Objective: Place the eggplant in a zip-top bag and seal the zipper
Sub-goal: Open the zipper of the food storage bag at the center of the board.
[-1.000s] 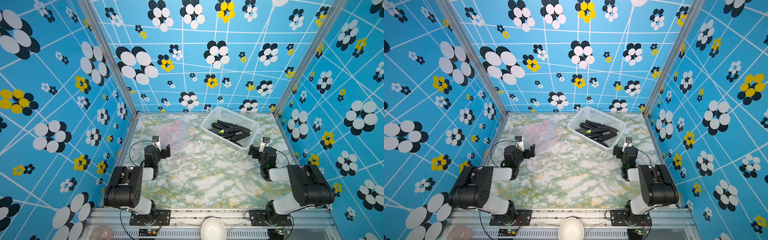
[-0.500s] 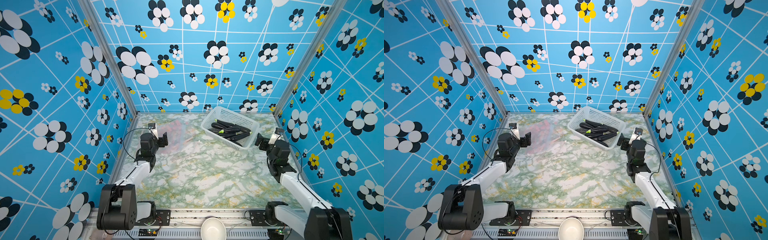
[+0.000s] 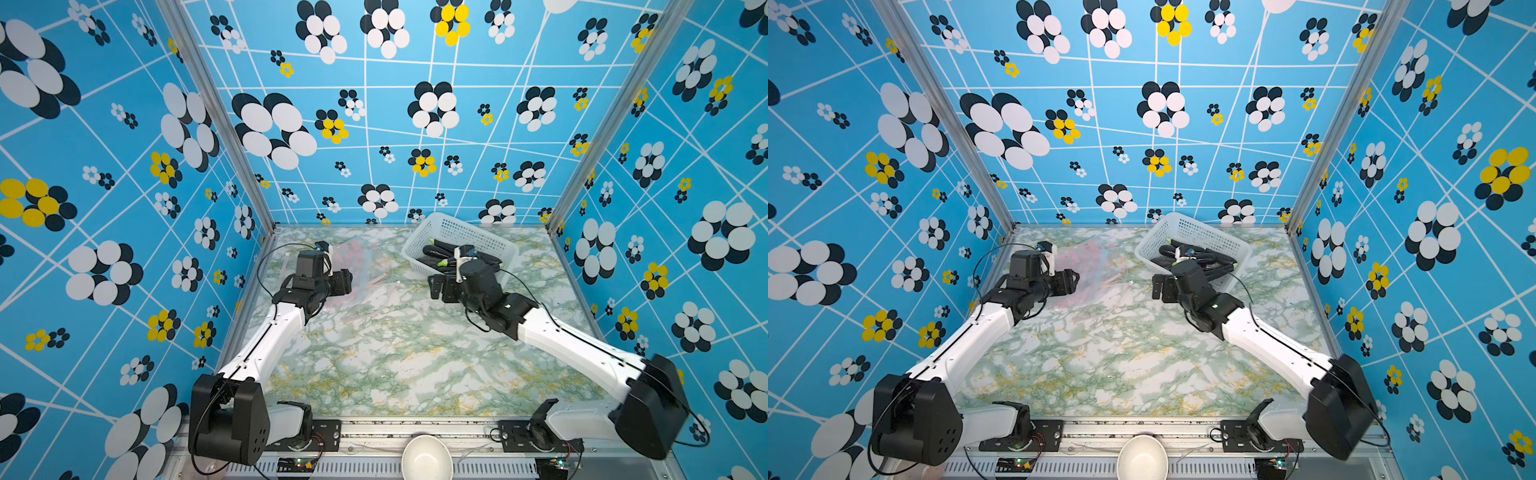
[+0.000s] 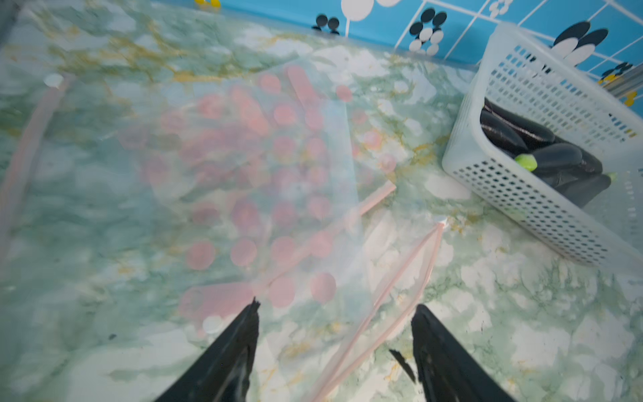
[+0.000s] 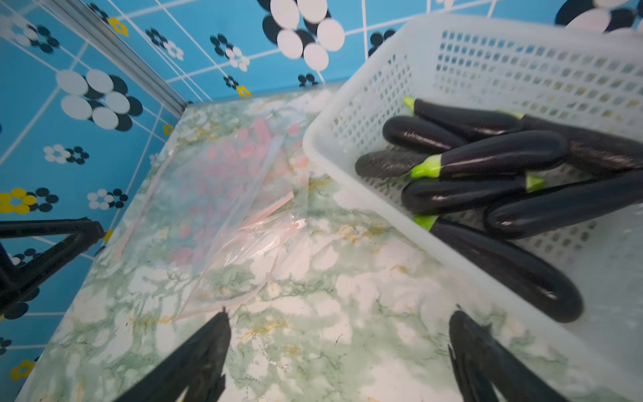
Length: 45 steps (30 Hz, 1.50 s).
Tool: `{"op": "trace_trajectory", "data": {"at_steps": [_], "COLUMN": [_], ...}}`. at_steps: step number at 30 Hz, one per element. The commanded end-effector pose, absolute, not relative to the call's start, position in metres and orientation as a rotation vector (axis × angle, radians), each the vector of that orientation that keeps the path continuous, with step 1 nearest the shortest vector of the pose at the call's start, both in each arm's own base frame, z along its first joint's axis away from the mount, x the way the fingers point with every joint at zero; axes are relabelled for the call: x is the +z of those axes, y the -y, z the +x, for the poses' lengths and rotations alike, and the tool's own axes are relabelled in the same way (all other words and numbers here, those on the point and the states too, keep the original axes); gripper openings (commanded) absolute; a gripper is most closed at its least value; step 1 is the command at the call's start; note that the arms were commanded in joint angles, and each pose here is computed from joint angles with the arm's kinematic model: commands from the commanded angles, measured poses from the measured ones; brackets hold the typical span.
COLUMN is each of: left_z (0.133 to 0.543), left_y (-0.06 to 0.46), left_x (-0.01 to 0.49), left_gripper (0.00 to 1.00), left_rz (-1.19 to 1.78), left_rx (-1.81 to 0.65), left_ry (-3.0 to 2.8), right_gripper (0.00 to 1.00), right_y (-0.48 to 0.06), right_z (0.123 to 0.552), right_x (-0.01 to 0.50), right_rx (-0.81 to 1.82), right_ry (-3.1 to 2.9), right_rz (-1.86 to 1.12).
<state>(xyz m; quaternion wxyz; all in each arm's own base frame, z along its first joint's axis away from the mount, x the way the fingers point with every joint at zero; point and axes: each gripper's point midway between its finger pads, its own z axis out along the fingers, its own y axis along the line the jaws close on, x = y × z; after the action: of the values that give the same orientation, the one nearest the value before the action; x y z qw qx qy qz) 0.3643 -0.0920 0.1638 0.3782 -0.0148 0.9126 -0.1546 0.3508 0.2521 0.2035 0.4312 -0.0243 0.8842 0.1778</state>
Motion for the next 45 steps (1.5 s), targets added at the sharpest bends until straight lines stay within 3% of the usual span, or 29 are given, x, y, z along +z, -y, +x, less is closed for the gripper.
{"op": "trace_trajectory", "data": {"at_steps": [1, 4, 10, 18, 26, 33, 34, 38, 45], "left_z": [0.331, 0.322, 0.317, 0.318, 0.322, 0.313, 0.312, 0.308, 0.286], "left_y": [0.096, 0.091, 0.075, 0.066, 0.081, 0.098, 0.1, 0.11, 0.151], "left_x": [0.132, 0.118, 0.119, 0.129, 0.137, 0.142, 0.144, 0.15, 0.144], "left_gripper": [0.72, 0.71, 0.71, 0.7, 0.7, 0.7, 0.7, 0.69, 0.71], "left_rz": [-0.147, -0.235, -0.281, -0.297, -0.265, -0.263, -0.256, -0.171, 0.289], "left_rx": [-0.424, -0.429, -0.363, -0.359, -0.467, -0.617, -0.635, -0.683, -0.547], "left_ry": [-2.437, -2.46, -2.448, -2.394, -2.381, -2.416, -2.416, -2.419, -2.4], "right_gripper": [1.0, 0.92, 0.68, 0.53, 0.38, 0.06, 0.01, 0.0, 0.0], "right_y": [-0.298, -0.332, -0.367, -0.395, -0.41, -0.402, -0.401, -0.383, -0.356], "right_z": [0.362, 0.373, 0.375, 0.381, 0.396, 0.395, 0.394, 0.379, 0.349], "right_x": [0.174, 0.156, 0.102, 0.061, 0.062, 0.046, 0.065, 0.086, 0.132], "right_rx": [0.52, 0.562, 0.542, 0.585, 0.608, 0.537, 0.565, 0.571, 0.652], "right_ry": [-2.333, -2.365, -2.473, -2.523, -2.479, -2.487, -2.451, -2.4, -2.315], "right_rz": [0.048, 0.1, 0.083, 0.101, 0.07, 0.016, 0.005, -0.065, -0.151]}}
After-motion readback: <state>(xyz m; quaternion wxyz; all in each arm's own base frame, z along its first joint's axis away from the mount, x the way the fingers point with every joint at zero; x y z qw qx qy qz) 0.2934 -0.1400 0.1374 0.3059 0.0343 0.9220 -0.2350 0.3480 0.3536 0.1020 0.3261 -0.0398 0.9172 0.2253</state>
